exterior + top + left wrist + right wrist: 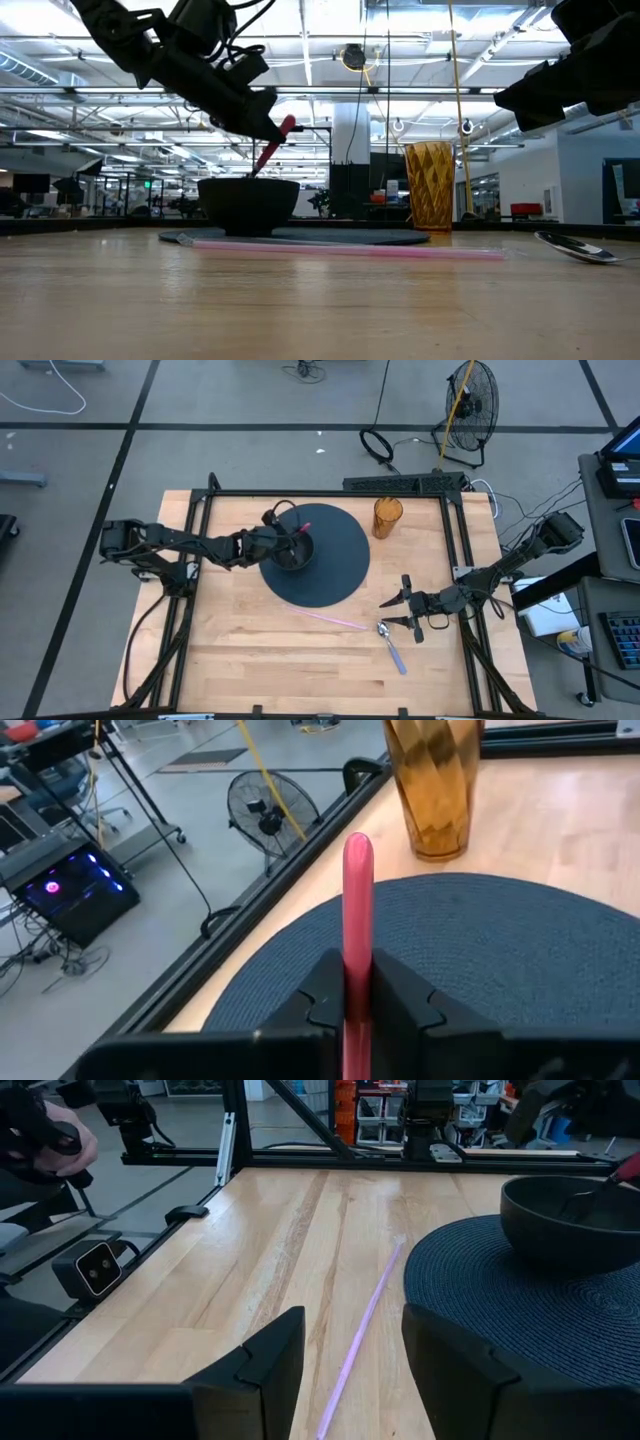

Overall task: Pick & Place Utensil
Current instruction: Put the pink fork into the black bowl, then put the blue spoon into the bowl

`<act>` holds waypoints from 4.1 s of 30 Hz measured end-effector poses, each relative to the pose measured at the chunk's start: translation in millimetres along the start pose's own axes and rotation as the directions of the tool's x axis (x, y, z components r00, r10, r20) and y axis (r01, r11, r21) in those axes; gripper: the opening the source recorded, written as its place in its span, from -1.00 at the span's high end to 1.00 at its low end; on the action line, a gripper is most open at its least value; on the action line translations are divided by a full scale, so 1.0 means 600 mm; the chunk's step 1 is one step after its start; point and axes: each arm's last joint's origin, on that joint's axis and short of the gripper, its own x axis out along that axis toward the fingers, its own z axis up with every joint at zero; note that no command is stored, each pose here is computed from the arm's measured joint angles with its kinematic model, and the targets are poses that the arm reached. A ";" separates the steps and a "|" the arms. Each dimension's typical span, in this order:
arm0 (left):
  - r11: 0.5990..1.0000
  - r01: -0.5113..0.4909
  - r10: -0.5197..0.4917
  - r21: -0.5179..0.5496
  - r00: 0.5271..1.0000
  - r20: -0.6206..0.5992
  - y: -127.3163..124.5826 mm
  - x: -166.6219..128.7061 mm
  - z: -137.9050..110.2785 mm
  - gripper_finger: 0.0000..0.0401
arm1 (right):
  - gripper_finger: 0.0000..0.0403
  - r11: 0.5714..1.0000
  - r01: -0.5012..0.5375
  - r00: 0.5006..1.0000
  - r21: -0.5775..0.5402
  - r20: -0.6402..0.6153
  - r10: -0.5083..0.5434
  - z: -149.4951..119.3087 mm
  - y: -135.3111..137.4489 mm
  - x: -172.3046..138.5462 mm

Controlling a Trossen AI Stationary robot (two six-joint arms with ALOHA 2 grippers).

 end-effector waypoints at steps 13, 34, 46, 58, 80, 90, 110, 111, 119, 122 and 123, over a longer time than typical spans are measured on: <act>1.000 0.012 -0.010 0.027 0.996 -0.083 -0.003 -0.002 -0.015 0.84 | 0.18 1.000 -0.002 1.000 0.004 0.000 0.002 0.000 0.000 0.000; 0.999 0.054 -0.054 0.007 0.996 -0.068 -0.005 -0.001 -0.012 0.79 | 0.18 1.000 -0.002 1.000 0.008 0.000 0.002 0.000 0.000 0.000; 0.996 0.085 -0.085 -0.003 0.994 -0.067 -0.006 -0.001 -0.012 0.52 | 0.18 1.000 -0.003 1.000 0.008 0.000 0.003 0.000 0.000 0.000; 0.996 0.085 -0.085 -0.002 0.994 -0.067 -0.006 -0.001 -0.012 0.55 | 0.18 1.000 -0.003 1.000 0.007 -0.001 0.003 0.000 0.000 0.000; 0.963 0.223 -0.231 0.149 0.972 0.040 -0.009 -0.044 0.025 0.55 | 0.18 1.000 -0.003 1.000 0.007 -0.006 0.003 -0.001 0.000 0.000; 0.856 0.485 -0.509 0.178 0.851 0.127 -0.010 -0.140 0.064 0.55 | 0.18 1.000 -0.001 1.000 0.016 -0.017 0.001 -0.002 0.000 0.000; 0.718 0.650 -0.661 0.249 0.749 -0.052 -0.086 -0.243 0.022 0.55 | 0.18 0.989 0.102 0.923 0.107 -0.382 -0.053 0.049 0.046 0.061; 0.718 0.648 -0.659 0.253 0.750 -0.053 -0.088 -0.246 0.021 0.55 | 0.18 0.986 0.124 0.911 0.115 -0.406 -0.067 0.048 0.051 0.064; 0.734 0.625 -0.641 0.265 0.767 -0.031 -0.097 -0.257 0.020 0.55 | 0.18 0.939 0.296 0.780 0.177 -0.612 -0.131 0.048 0.085 0.085; 0.741 0.617 -0.633 0.264 0.773 -0.028 -0.098 -0.259 0.020 0.55 | 0.18 0.917 0.343 0.753 0.205 -0.643 -0.138 0.051 0.096 0.088; 0.744 0.615 -0.631 0.262 0.775 -0.027 -0.098 -0.260 0.020 0.55 | 0.18 0.907 0.358 0.748 0.221 -0.649 -0.138 0.051 0.100 0.088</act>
